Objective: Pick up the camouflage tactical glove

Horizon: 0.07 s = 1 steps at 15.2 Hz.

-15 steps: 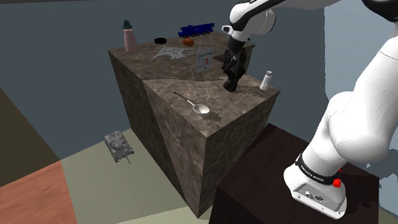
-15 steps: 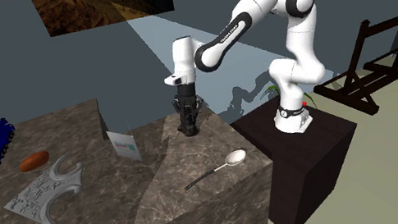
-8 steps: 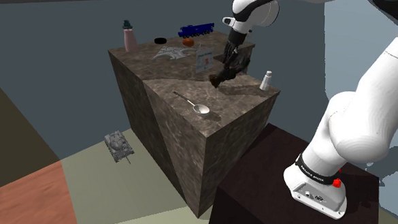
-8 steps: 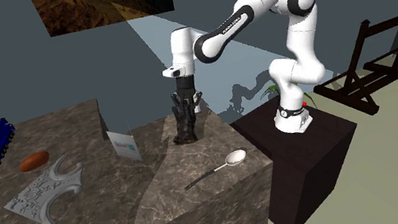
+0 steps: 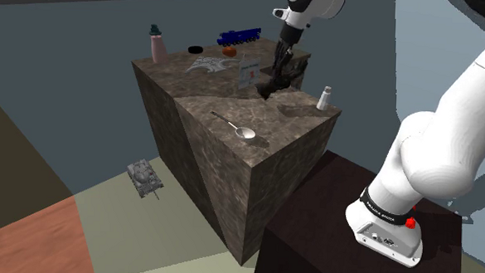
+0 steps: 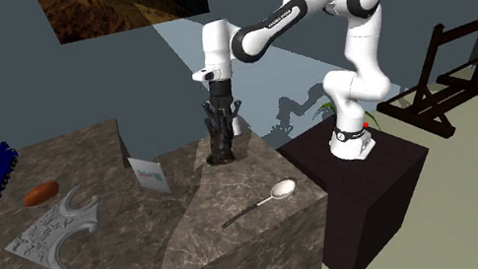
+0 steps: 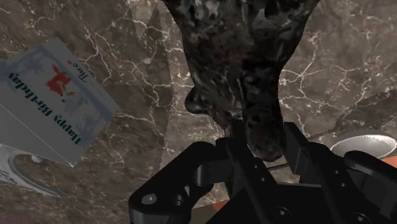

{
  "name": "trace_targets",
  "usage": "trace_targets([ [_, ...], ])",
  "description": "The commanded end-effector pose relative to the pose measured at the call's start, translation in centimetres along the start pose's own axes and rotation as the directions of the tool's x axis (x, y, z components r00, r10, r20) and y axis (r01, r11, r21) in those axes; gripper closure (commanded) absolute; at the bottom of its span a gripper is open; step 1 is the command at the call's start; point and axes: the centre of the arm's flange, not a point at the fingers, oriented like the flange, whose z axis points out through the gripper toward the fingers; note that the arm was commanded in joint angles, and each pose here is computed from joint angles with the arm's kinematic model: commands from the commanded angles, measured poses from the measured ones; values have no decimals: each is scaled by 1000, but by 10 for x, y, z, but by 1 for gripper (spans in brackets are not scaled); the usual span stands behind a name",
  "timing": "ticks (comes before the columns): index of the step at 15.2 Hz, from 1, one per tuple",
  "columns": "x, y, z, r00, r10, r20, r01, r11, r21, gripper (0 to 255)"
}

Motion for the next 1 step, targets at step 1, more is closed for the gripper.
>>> trace_targets([
  [1, 1, 0, -4, 1000, 0, 0, 0, 1000, -1, 255],
])
